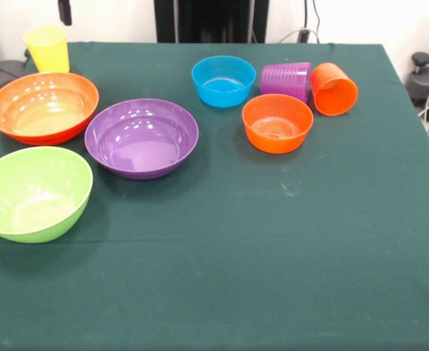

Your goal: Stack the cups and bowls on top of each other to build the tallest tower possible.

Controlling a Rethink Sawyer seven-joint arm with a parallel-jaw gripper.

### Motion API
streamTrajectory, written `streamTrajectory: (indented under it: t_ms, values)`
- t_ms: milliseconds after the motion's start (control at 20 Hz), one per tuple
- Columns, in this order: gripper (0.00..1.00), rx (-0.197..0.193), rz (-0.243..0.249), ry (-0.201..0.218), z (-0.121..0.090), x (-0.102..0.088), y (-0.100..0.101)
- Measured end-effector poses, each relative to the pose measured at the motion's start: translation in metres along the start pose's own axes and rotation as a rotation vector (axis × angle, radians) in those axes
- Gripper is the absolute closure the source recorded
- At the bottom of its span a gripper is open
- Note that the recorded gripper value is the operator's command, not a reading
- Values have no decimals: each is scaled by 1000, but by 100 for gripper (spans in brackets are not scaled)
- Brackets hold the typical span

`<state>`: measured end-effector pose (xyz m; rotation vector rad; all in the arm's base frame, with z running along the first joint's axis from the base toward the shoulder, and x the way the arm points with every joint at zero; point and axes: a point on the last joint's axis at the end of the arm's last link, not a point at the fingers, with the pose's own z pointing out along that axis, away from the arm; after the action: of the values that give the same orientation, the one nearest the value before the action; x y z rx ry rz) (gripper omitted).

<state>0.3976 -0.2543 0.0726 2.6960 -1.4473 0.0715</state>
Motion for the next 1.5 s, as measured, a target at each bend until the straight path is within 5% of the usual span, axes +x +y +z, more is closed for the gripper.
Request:
streamTrajectory:
  t_ms: [650,1500]
  values:
    - [100,-29,-49,-9,5,-1,5]
    - [100,-44,-166,31,34,46,-29]
